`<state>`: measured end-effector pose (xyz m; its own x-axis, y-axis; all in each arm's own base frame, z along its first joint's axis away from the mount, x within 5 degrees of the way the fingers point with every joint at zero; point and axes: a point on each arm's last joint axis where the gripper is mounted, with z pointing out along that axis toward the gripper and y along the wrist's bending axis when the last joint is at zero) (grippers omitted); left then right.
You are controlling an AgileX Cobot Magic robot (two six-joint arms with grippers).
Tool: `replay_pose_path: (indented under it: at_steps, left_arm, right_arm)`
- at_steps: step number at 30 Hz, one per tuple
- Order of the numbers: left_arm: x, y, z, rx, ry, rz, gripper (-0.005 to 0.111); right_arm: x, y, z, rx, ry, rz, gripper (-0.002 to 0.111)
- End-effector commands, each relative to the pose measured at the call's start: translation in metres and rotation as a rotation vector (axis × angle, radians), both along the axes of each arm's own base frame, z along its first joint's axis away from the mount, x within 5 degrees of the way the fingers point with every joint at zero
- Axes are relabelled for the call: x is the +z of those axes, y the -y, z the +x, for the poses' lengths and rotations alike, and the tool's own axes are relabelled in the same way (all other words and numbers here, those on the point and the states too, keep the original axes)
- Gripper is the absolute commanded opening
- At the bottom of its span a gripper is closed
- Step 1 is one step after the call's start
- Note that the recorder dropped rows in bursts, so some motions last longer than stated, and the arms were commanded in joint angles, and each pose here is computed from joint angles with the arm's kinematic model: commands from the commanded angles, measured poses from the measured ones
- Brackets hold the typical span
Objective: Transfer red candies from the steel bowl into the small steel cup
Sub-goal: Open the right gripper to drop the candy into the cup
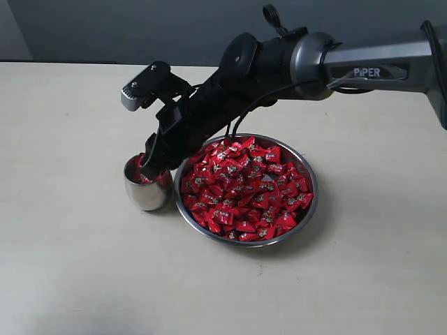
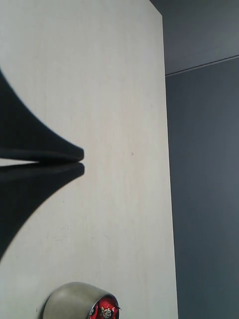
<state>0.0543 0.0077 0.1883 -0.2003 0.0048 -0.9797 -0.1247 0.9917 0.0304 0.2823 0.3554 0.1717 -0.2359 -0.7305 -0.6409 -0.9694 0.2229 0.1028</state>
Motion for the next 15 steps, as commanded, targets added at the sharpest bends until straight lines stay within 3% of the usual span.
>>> replay_pose_path:
  at_steps: [1,7,15]
  left_arm:
    - [-0.001,0.0,0.0,0.001,0.003,-0.004,0.0]
    - [-0.001,0.0,0.0,0.001,0.003,-0.004,0.0]
    - [-0.001,0.0,0.0,0.001,0.003,-0.004,0.0]
  right_arm:
    - [0.004,0.0,0.001,-0.017,0.003,0.01,0.053]
    - [0.023,0.003,-0.001,-0.021,0.01,0.037,0.031]
    - [0.067,0.022,-0.004,-0.101,0.078,-0.018,0.03]
